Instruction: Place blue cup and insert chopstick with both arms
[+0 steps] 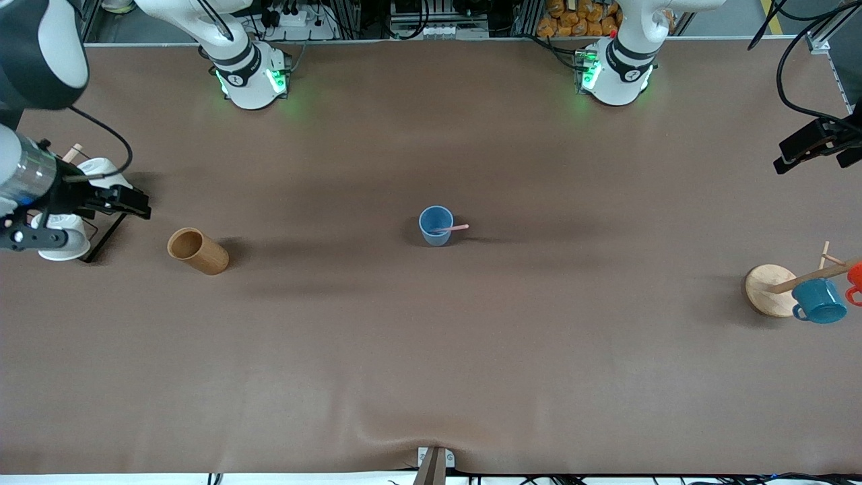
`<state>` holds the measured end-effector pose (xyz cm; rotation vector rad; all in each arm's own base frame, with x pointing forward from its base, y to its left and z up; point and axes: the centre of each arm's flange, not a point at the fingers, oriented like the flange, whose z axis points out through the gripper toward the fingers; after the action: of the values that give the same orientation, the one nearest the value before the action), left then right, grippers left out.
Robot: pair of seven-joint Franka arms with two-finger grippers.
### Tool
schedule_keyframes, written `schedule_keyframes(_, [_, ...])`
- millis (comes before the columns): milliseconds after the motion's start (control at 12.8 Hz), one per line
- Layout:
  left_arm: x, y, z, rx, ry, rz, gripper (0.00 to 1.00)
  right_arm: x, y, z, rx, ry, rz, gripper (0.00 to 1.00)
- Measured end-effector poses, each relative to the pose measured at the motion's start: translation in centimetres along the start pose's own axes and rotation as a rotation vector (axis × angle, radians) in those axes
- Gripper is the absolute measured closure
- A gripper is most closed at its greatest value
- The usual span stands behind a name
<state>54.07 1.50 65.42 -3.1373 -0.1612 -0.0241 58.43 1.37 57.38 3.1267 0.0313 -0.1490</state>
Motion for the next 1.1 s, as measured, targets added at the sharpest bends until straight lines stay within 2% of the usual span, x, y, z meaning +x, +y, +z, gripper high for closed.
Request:
schedule_keyframes(235, [-0.1, 0.0, 0.1, 0.001, -0.008, 0.001, 0.00, -1.5, 2.0, -2.4, 0.005, 0.045, -0.081, 0.00])
schedule_keyframes(470, [-0.1, 0.2, 0.1, 0.001, -0.009, 0.014, 0.00, -3.5, 3.9, -5.0, 0.009, 0.082, -0.066, 0.00])
schedule_keyframes(861, [-0.5, 4.1, 0.5, 0.003, -0.023, 0.097, 0.00, -5.6, 6.8, -6.8, 0.017, 0.095, 0.000, 0.00])
schedule_keyframes(1096, [-0.7, 5.6, 0.6, 0.004, -0.025, 0.124, 0.00, -6.1, 7.5, -6.6, 0.027, 0.073, 0.087, 0.00])
